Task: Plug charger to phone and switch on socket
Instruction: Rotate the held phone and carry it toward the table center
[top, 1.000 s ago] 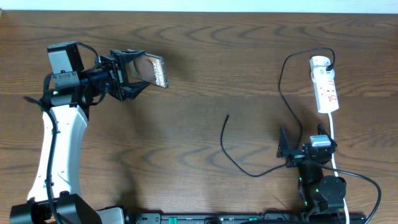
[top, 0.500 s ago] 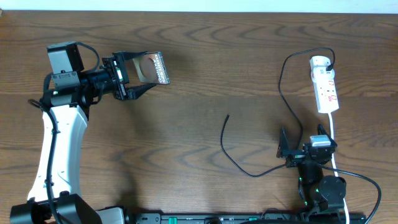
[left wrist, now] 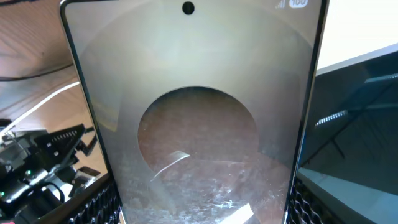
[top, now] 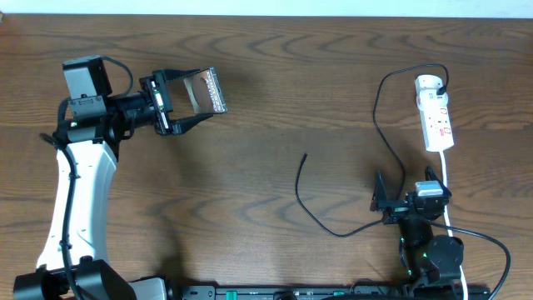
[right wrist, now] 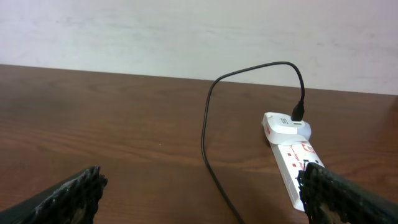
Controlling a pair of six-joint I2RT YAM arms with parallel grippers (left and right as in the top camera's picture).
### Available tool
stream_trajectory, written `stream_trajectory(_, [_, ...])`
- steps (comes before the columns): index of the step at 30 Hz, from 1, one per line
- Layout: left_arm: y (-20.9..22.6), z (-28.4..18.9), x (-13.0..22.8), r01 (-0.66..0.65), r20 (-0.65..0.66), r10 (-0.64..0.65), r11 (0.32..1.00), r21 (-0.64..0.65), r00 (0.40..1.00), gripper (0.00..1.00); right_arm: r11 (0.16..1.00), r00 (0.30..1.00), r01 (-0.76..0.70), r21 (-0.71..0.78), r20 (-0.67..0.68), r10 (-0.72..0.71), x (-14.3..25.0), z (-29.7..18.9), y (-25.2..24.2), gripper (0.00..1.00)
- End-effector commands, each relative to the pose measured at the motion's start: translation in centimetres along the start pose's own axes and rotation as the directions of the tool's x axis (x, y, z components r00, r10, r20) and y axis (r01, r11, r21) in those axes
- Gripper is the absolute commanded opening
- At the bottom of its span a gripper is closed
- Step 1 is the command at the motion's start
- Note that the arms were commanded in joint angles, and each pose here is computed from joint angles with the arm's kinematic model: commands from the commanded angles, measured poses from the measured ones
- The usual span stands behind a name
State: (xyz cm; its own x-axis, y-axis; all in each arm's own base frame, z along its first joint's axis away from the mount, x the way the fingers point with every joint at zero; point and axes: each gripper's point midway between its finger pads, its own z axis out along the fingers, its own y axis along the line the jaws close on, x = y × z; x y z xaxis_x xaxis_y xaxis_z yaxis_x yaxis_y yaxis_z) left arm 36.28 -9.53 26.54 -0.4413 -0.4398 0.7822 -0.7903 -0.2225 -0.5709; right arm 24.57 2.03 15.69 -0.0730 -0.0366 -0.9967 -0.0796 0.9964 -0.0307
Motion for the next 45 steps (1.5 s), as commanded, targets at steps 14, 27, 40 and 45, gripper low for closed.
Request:
stream_trajectory(14, [-1.3, -1.2, 2.3, -0.052, -0.054, 0.054, 0.998, 0.028, 0.997, 0.07, 1.0, 1.0, -0.013, 0.002, 0.0, 0.013, 0.0, 0.0, 0.0, 0.99])
stream_trajectory(27, [-2.0, -1.2, -0.5, -0.133, 0.114, 0.126, 0.99, 0.053, 0.985, 0.07, 1.0, 1.0, -0.013, 0.002, 0.0, 0.013, 0.0, 0.0, 0.0, 0.99])
stream_trajectory(40, [-1.7, -2.5, -5.5, -0.261, 0.395, 0.249, 0.965, -0.023, 0.884, 0.07, 1.0, 1.0, -0.013, 0.002, 0.0, 0.013, 0.0, 0.0, 0.0, 0.99])
stream_trajectory(45, [0.1, -3.4, -7.5, -0.214, 0.489, 0.234, 0.972, -0.097, 0.84, 0.07, 1.0, 1.0, -0.013, 0.002, 0.0, 0.013, 0.0, 0.0, 0.0, 0.99])
